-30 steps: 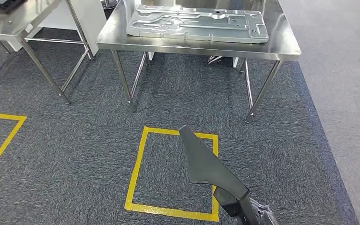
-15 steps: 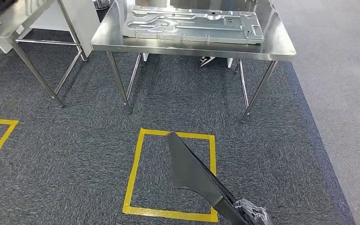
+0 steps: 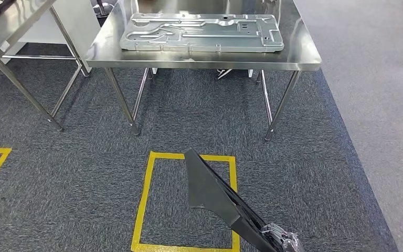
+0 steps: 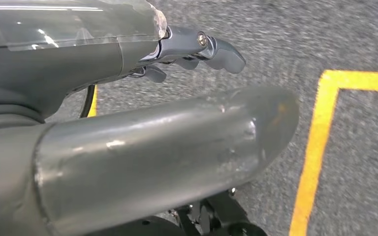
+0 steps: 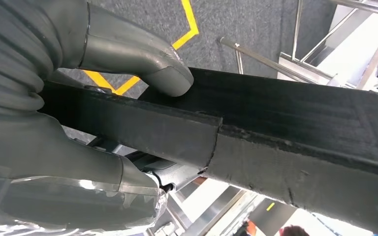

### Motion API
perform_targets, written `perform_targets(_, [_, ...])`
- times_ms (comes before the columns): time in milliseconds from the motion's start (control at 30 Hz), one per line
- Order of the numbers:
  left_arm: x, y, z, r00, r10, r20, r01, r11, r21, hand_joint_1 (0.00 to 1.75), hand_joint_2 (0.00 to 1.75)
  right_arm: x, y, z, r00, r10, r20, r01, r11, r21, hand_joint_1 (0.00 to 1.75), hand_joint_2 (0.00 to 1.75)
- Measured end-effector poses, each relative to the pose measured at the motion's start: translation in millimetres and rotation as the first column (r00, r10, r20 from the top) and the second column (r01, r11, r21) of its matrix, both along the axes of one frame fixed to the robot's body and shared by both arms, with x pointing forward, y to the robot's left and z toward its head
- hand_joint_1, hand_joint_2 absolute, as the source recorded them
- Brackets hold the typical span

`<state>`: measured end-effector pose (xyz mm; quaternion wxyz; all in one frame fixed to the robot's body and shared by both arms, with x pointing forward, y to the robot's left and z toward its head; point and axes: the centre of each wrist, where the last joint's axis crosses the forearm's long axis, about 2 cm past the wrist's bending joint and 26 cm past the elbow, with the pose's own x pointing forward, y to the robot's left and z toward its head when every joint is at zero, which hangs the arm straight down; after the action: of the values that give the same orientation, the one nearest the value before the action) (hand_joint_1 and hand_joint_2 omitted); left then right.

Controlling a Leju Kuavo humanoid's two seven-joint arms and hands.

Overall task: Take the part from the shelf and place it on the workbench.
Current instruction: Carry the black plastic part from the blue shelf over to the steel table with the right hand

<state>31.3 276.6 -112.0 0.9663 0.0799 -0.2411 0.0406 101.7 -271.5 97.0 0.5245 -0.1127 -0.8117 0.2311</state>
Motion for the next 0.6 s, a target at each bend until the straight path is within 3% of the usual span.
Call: perform_targets(600, [2.2, 1.0, 0.2, 1.0, -0.001, 0.002, 0.001, 1.0, -0.003, 0.0, 0.0, -1.2, 1.9, -4.6, 1.0, -0.015, -0.023, 0.015, 1.0, -0.007, 1.75, 1.75])
